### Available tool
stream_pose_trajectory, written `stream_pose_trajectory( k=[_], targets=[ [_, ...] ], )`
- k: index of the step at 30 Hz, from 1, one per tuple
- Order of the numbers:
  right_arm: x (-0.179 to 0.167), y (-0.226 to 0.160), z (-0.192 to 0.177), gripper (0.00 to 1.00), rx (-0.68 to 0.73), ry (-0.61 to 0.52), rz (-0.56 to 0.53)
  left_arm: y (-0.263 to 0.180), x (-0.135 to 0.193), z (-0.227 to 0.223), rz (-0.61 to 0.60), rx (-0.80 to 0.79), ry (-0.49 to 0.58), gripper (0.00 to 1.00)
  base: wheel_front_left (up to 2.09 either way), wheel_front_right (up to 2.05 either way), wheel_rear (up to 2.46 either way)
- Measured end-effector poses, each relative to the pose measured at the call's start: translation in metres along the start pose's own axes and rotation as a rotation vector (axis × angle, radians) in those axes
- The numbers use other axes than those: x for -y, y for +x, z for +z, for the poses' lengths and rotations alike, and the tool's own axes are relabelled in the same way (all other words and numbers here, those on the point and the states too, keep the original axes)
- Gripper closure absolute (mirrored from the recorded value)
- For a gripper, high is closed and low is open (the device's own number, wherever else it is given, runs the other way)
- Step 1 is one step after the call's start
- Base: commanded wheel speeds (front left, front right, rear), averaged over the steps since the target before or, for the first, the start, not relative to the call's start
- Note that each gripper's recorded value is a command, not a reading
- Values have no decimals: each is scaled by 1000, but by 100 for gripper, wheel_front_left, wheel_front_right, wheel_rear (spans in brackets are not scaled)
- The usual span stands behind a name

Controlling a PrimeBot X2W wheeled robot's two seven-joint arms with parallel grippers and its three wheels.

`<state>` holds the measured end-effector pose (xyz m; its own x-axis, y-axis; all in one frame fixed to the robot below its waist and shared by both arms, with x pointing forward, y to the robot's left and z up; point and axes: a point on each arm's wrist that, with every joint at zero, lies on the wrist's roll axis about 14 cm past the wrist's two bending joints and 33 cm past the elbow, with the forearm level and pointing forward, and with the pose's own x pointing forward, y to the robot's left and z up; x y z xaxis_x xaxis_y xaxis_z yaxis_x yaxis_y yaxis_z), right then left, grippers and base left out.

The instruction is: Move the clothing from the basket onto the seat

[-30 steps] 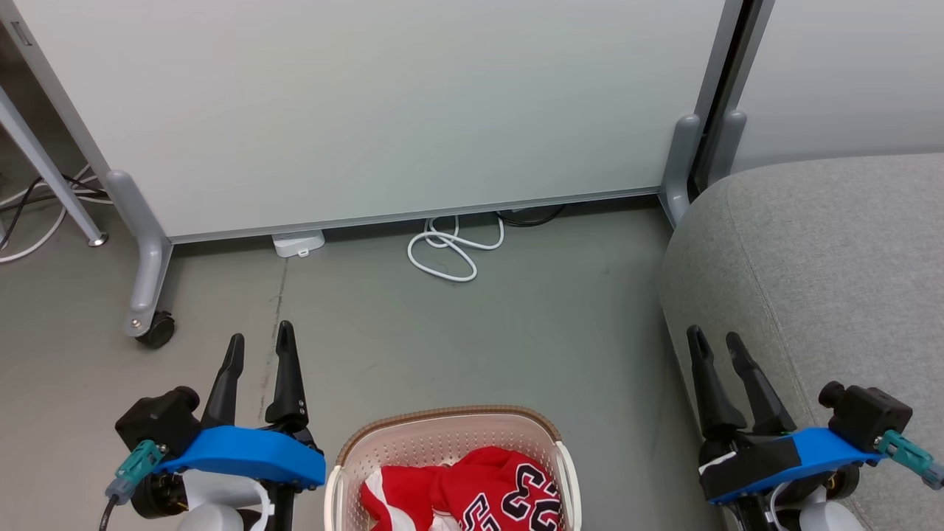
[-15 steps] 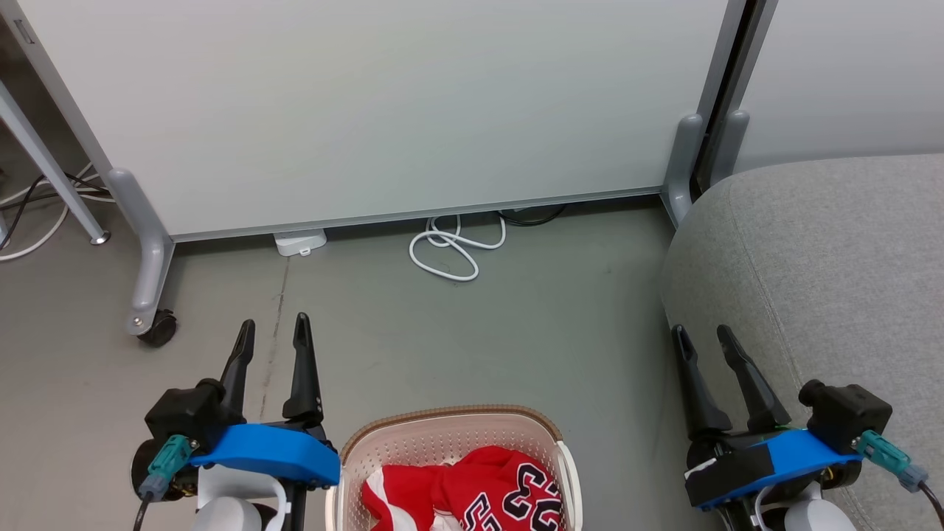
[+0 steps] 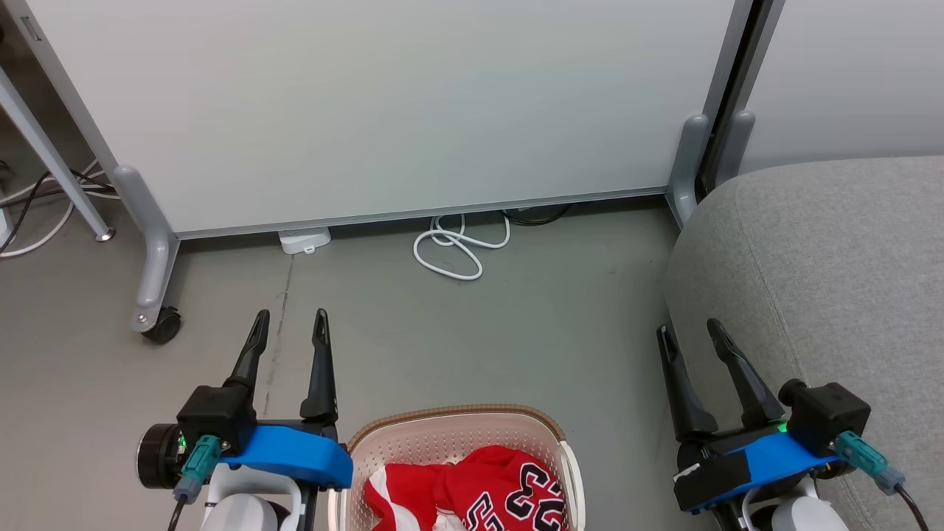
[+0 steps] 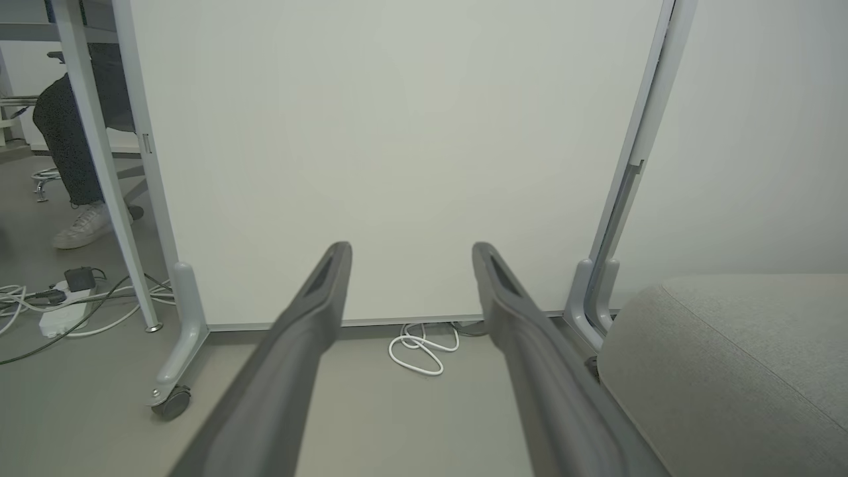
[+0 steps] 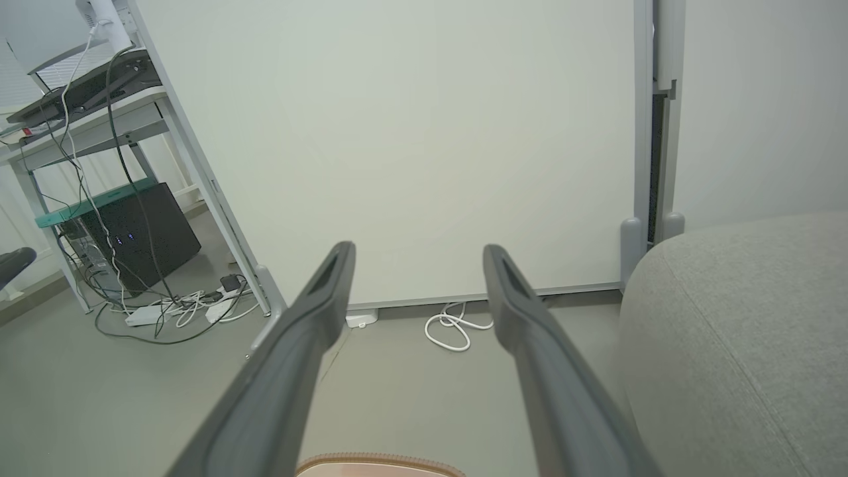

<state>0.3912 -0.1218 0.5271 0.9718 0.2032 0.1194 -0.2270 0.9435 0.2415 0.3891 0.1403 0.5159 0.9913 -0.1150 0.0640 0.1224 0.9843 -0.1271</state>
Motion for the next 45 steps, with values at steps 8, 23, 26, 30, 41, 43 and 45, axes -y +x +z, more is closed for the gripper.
stream_pose_trajectory(
  k=[8, 23, 26, 30, 41, 43, 45],
  targets=[
    [-7, 0, 0, 0, 5, -61, 28, 0, 5, 3, -24, 18, 65, 0, 0, 0, 0],
    [-17, 1, 0, 0, 16, -161, 73, 0, 15, -2, -80, 18, 141, 0, 0, 0, 0],
    [-19, 2, 1, 0, 21, -179, 84, 0, 16, -3, -84, 18, 153, 0, 0, 0, 0],
    [-23, 1, 0, 0, 23, -200, 97, 0, 18, -4, -95, 21, 173, 0, 0, 0, 0],
    [-16, 0, -3, 0, 11, -159, 71, -1, 19, -4, -95, 18, 137, 0, 0, 0, 0],
    [-15, 0, -3, 0, 10, -150, 68, -1, 18, -4, -92, 18, 130, 0, 0, 0, 0],
    [-15, 0, -4, 0, 8, -143, 66, -1, 18, -4, -93, 18, 123, 0, 0, 0, 0]
  ],
)
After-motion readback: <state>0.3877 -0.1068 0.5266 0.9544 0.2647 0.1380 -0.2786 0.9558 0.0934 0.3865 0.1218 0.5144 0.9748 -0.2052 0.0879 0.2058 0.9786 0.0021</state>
